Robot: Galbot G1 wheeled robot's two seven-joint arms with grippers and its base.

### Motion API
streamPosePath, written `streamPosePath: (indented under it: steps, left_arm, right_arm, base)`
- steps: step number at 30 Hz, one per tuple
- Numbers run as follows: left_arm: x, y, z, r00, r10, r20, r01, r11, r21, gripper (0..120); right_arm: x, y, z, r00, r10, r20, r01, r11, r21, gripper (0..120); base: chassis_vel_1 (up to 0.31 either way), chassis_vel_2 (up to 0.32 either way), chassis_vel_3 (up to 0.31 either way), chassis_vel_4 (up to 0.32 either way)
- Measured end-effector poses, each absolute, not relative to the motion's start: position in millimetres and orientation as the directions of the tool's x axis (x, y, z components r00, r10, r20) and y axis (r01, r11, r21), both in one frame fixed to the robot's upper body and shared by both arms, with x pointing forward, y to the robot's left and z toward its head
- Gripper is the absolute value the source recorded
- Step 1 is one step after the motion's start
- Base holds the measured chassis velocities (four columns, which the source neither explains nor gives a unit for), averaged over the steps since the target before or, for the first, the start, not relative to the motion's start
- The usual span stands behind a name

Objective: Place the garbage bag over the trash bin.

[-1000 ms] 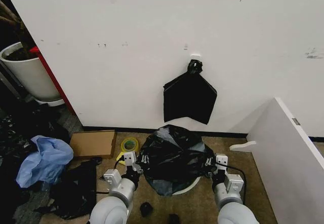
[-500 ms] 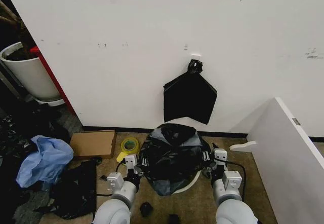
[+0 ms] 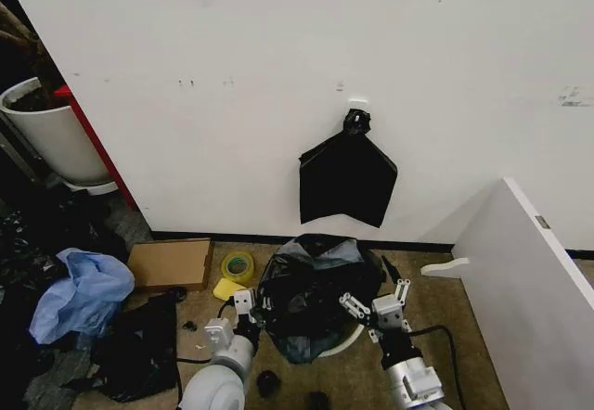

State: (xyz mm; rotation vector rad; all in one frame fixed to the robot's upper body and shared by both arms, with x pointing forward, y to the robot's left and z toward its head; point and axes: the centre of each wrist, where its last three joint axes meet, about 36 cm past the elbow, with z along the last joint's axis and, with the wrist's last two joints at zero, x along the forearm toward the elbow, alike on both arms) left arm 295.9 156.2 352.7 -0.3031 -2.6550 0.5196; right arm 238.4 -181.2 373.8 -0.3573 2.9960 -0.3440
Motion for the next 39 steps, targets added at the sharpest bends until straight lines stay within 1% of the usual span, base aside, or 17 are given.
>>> streamPosePath:
  steps: [6,8,12,18,20,23,25,28,29,30,32,35,38,39]
  left_arm:
    - [294.7,157.6,351.9,-0.882,0.285,0.376,0.126,0.91,-0.395,0]
    - [293.2,157.6,351.1,-0.881,0.283,0.38,0.121,0.91,-0.396,0]
    - [285.2,157.8,353.4,-0.879,0.283,0.385,0.117,0.909,-0.4,0]
    - [281.7,157.1,364.2,-0.885,0.288,0.365,0.123,0.902,-0.413,0]
    - [282.4,155.9,366.1,-0.887,0.288,0.36,0.123,0.9,-0.417,0]
    - [287.5,153.2,366.8,-0.895,0.281,0.346,0.125,0.904,-0.409,0]
    - [289.5,152.7,365.8,-0.897,0.278,0.345,0.125,0.906,-0.404,0]
    - [292.1,151.0,363.4,-0.897,0.277,0.344,0.131,0.91,-0.393,0]
    - [291.7,149.8,363.2,-0.897,0.28,0.343,0.137,0.912,-0.387,0]
    - [290.9,149.2,362.9,-0.897,0.281,0.342,0.141,0.914,-0.38,0]
    - [290.3,149.1,362.8,-0.897,0.281,0.342,0.144,0.916,-0.376,0]
    - [286.3,148.7,365.8,-0.899,0.283,0.334,0.153,0.918,-0.366,0]
    - [284.1,148.6,368.8,-0.9,0.287,0.328,0.159,0.917,-0.366,0]
    - [284.1,148.6,368.8,-0.9,0.287,0.328,0.159,0.917,-0.366,0]
  right_arm:
    - [236.4,-181.6,371.7,-0.988,-0.147,-0.055,-0.131,0.966,-0.223,100]
    - [232.6,-179.7,375.1,-0.988,-0.147,-0.053,-0.133,0.969,-0.208,100]
    - [226.2,-167.0,382.0,-0.975,-0.212,-0.067,-0.202,0.971,-0.127,100]
    - [239.3,-162.1,377.3,-0.958,-0.266,-0.111,-0.249,0.958,-0.142,100]
    - [240.8,-165.3,378.1,-0.939,-0.307,-0.154,-0.28,0.944,-0.173,100]
    - [234.0,-173.5,376.9,-0.898,-0.388,-0.208,-0.331,0.906,-0.264,100]
    - [229.7,-175.7,375.4,-0.887,-0.412,-0.209,-0.345,0.891,-0.293,100]
    - [221.8,-181.4,371.5,-0.858,-0.473,-0.199,-0.377,0.844,-0.381,100]
    - [223.6,-185.1,367.7,-0.844,-0.501,-0.191,-0.386,0.815,-0.432,100]
    - [229.9,-187.7,364.4,-0.838,-0.512,-0.189,-0.382,0.798,-0.466,100]
    - [233.3,-188.6,363.2,-0.837,-0.514,-0.19,-0.378,0.792,-0.478,100]
    - [253.5,-193.1,356.7,-0.821,-0.541,-0.18,-0.37,0.746,-0.554,100]
    - [263.8,-194.6,352.1,-0.82,-0.548,-0.169,-0.361,0.722,-0.591,90]
    - [263.8,-194.6,352.1,-0.82,-0.548,-0.169,-0.361,0.722,-0.591,90]
  base:
    - [0.0,0.0,0.0,0.0]
    - [0.0,0.0,0.0,0.0]
    - [0.0,0.0,0.0,0.0]
    - [0.0,0.0,0.0,0.0]
    - [0.0,0.0,0.0,0.0]
    - [0.0,0.0,0.0,0.0]
    - [0.0,0.0,0.0,0.0]
    - [0.0,0.0,0.0,0.0]
    - [0.0,0.0,0.0,0.0]
    - [0.0,0.0,0.0,0.0]
    - [0.0,0.0,0.0,0.0]
    - [0.0,0.0,0.0,0.0]
    - [0.0,0.0,0.0,0.0]
    - [0.0,0.0,0.0,0.0]
